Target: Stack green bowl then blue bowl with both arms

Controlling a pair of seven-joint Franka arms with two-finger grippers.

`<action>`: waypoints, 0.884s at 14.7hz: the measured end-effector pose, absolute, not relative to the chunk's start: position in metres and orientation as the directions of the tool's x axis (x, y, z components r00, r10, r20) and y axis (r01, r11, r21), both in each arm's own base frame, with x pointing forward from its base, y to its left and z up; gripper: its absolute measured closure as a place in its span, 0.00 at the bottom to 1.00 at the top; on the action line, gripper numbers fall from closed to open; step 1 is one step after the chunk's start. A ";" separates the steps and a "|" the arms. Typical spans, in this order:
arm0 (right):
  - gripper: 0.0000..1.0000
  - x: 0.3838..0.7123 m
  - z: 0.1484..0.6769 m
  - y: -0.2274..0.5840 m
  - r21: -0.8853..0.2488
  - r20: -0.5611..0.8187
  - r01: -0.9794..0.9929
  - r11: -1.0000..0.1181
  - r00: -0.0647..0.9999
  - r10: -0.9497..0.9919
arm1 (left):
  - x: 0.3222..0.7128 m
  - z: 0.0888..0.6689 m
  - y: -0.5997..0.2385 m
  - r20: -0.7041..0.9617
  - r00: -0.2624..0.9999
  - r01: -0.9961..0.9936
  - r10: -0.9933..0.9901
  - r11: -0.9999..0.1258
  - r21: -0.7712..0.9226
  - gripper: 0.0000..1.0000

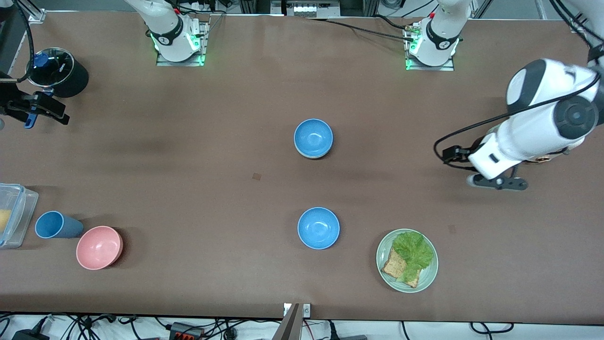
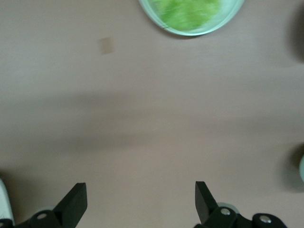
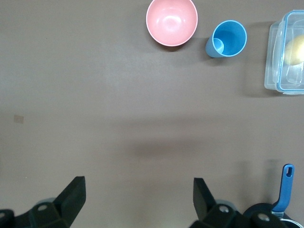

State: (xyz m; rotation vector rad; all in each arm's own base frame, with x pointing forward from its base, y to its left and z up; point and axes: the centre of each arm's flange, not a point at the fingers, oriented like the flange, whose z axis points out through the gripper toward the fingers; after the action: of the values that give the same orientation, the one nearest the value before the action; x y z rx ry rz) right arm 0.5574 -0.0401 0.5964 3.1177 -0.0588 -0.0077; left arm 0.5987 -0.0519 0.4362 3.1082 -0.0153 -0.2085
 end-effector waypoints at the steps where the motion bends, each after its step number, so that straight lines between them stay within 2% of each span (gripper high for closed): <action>1: 0.00 0.557 0.597 -0.040 0.024 -0.002 -0.033 -0.999 0.999 -0.034 | 0.596 0.447 -0.032 -0.121 0.992 0.040 0.037 -0.999 0.021 0.00; 5: 0.00 0.558 0.599 -0.039 0.024 0.001 -0.026 -0.999 1.000 -0.026 | 0.585 0.491 0.047 -0.085 0.978 0.192 0.189 -0.981 0.025 0.00; 8: 0.00 0.558 0.599 -0.039 0.024 0.004 -0.025 -0.999 1.000 -0.025 | 0.572 0.512 0.050 -0.089 0.973 0.214 0.212 -0.977 0.011 0.00; 13: 0.00 0.558 0.599 -0.039 0.024 0.004 -0.023 -0.999 1.000 -0.022 | 0.567 0.512 0.047 -0.100 0.973 0.211 0.210 -0.977 0.007 0.00</action>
State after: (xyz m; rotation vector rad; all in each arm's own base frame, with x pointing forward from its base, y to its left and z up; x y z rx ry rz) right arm 0.5579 -0.0394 0.5989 3.1176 -0.0351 0.0060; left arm 0.5673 0.0473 0.5121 3.1029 0.3311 -0.1547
